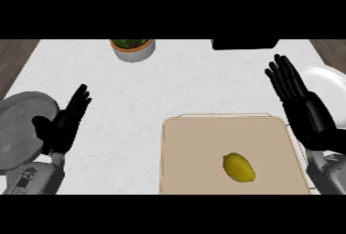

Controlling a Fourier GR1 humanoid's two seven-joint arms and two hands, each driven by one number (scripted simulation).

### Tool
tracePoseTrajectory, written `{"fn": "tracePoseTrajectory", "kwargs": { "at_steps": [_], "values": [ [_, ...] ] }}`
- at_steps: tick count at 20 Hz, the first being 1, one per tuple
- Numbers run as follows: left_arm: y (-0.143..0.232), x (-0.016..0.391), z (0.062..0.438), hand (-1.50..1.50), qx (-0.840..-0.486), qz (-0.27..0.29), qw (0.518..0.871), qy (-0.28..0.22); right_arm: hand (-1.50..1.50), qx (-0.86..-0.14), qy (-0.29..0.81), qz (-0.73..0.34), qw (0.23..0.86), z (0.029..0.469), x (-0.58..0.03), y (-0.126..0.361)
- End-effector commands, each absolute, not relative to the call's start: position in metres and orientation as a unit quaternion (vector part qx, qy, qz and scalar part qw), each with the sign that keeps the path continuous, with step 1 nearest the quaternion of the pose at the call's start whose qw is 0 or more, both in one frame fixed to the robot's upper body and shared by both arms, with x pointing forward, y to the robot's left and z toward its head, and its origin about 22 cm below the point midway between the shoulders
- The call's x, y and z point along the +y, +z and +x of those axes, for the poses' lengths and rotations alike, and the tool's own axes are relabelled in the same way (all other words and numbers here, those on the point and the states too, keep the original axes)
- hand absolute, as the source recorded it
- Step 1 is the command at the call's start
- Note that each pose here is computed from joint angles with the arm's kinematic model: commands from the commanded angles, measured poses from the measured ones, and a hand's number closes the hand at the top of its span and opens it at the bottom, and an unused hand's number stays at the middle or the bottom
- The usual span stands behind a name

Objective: Pick the lemon from the tray and place it in the plate

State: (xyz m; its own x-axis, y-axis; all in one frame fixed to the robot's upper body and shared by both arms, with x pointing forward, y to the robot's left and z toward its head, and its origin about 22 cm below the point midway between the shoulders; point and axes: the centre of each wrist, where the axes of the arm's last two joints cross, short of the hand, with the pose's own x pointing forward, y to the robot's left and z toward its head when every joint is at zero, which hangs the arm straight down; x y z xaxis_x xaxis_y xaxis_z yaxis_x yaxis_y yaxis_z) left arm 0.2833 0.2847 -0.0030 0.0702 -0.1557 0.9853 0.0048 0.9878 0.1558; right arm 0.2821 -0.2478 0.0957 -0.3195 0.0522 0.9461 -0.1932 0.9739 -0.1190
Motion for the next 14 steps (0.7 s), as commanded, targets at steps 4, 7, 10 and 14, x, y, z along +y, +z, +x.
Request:
{"fn": "tracePoseTrajectory", "kwargs": {
  "at_steps": [4, 7, 10, 14],
  "values": [
    [0.016, 0.283, 0.294, 0.0, -0.688, 0.061, 0.719, -0.077, 1.5, -0.728, 0.288, 0.254, 0.568, 0.284, -0.216, 0.095],
    [0.003, 0.276, 0.291, 0.0, -0.662, 0.054, 0.744, -0.073, 1.5, -0.785, 0.467, 0.108, 0.394, 0.296, -0.228, 0.171],
    [0.011, 0.27, 0.296, 0.0, -0.664, 0.063, 0.743, -0.056, -1.5, -0.761, 0.297, 0.248, 0.521, 0.3, -0.258, 0.048],
    [0.016, 0.278, 0.295, 0.0, -0.656, 0.065, 0.75, -0.047, -1.5, -0.708, 0.381, 0.324, 0.498, 0.306, -0.292, 0.031]
  ]
}}
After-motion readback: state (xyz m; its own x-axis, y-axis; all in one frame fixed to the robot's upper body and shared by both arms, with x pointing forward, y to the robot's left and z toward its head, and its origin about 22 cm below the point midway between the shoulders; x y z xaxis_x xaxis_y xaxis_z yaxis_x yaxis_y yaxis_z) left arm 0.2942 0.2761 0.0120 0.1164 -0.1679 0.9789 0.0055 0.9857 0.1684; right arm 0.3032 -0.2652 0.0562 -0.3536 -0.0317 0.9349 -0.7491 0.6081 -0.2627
